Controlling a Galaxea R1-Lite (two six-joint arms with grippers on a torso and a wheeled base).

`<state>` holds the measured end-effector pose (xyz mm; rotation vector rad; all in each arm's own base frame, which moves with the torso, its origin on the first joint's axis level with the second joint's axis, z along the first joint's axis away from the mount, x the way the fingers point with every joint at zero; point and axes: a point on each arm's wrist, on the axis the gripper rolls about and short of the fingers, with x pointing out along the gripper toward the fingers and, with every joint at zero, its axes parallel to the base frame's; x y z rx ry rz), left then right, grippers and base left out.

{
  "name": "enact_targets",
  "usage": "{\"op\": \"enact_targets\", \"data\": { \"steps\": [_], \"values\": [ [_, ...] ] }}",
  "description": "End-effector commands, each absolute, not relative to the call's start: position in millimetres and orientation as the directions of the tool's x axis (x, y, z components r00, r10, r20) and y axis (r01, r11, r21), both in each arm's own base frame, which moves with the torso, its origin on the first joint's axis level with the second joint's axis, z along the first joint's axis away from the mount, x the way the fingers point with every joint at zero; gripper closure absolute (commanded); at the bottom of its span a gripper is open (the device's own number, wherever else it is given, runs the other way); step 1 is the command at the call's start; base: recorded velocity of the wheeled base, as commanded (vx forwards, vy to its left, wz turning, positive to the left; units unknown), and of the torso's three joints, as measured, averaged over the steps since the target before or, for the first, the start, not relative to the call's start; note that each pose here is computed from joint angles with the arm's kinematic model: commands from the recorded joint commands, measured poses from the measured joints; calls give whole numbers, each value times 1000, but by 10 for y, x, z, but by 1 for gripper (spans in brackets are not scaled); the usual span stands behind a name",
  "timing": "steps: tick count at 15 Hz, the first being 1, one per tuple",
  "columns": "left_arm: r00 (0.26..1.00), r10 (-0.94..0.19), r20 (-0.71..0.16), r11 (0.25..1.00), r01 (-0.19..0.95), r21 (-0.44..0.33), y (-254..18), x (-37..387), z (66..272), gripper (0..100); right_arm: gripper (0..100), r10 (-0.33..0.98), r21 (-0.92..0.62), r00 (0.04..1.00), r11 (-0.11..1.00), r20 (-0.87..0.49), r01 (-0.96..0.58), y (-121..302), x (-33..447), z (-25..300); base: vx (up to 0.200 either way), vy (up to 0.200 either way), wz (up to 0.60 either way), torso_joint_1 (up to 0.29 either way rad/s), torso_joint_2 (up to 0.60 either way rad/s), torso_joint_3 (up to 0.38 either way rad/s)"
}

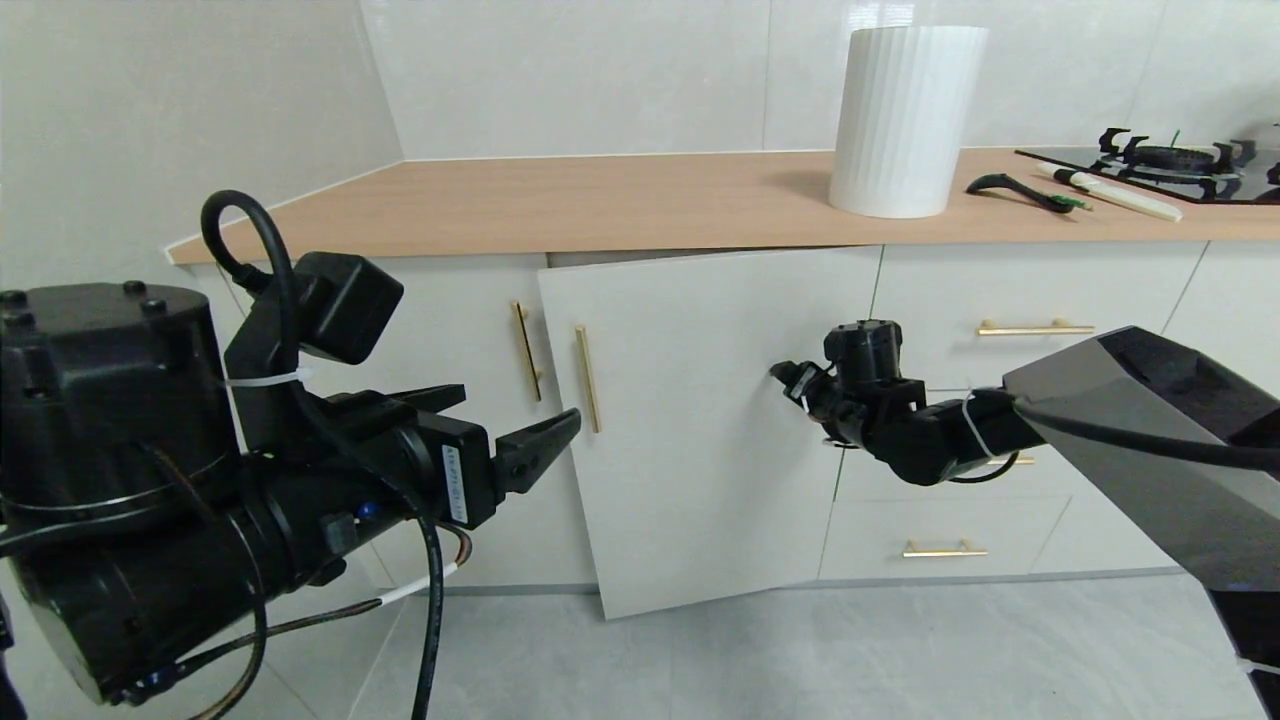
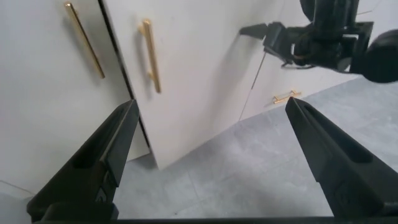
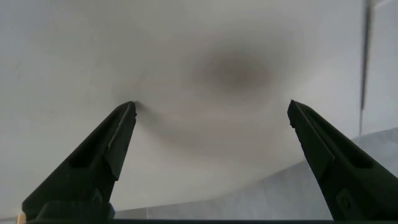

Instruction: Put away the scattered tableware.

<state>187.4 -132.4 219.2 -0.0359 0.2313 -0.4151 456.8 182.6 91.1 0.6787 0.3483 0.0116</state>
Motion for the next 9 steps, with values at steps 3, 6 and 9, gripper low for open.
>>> {"op": "enact_targets", "data": {
  "steps": [3, 6, 9],
  "values": [
    [887, -402, -228, 915, 394, -80, -1340, 1895, 2161, 0, 0, 49, 617, 958, 774, -283, 143, 1711, 4726, 887, 0, 0, 0, 0, 0, 0],
    [887, -402, -229, 916, 394, -81, -1342, 1898, 2158, 0, 0, 39, 618, 960, 772, -276, 146, 1700, 4744, 901, 0, 0, 0, 0, 0, 0],
    [886, -401, -231, 916, 394, -81, -1341, 1897, 2153, 0, 0, 33, 621, 963, 770, -268, 147, 1669, 4750, 913, 0, 0, 0, 0, 0, 0]
  ]
}}
